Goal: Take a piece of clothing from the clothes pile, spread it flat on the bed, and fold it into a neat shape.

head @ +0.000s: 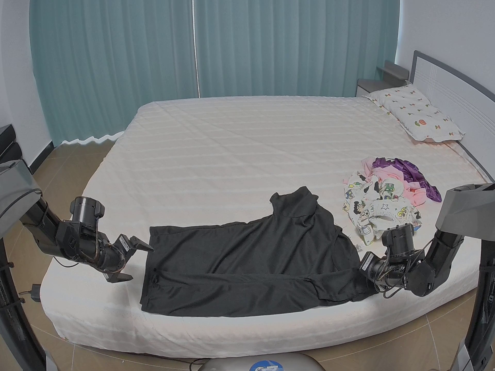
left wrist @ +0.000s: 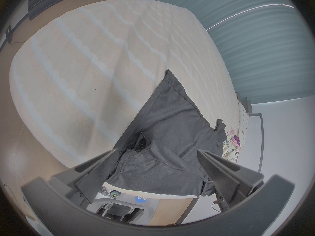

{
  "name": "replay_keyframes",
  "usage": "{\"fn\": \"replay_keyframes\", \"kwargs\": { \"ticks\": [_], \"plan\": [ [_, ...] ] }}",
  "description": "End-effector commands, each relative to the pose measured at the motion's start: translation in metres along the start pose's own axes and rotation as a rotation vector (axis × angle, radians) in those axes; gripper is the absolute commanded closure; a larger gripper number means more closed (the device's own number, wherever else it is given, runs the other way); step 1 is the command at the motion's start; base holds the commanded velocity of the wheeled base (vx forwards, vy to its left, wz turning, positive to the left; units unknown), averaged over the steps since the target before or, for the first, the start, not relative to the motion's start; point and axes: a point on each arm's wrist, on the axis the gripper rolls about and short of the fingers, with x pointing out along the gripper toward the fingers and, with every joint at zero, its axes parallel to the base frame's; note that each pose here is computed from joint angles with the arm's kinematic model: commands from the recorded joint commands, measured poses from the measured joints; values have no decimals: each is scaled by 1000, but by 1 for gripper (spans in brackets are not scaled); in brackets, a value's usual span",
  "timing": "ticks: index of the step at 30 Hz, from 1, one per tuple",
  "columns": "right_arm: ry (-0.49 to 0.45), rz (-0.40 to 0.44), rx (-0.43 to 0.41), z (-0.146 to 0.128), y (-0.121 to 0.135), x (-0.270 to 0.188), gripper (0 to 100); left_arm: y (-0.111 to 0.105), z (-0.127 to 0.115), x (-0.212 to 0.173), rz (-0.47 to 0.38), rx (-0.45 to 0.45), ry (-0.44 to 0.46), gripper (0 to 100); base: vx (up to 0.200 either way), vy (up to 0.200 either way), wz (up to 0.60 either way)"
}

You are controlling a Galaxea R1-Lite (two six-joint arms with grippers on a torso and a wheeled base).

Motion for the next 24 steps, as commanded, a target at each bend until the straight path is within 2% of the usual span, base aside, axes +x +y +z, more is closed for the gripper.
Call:
{"fn": "replay_keyframes", "kwargs": {
  "ticks": [1,4,9,14,18,24],
  "plan": [
    [-21,-7,-1,0,-1,-4,100,0,0,0,2,-1,-1,0,0,0,0],
    [-50,-14,1,0,-1,-5,100,1,0,0,2,-2,-2,0,0,0,0],
    [-45,-26,-2,-4,-6,-8,100,1,2,0,3,-5,-6,0,0,0,0],
    [-74,27,5,0,-1,-11,100,-4,10,-1,-19,16,-28,0,0,0,0],
    [-74,50,-3,-1,4,-11,100,-9,13,10,-19,73,-21,0,0,0,0],
    [-9,110,-9,-4,5,-12,100,-18,6,38,9,208,11,0,0,0,0]
  ]
}}
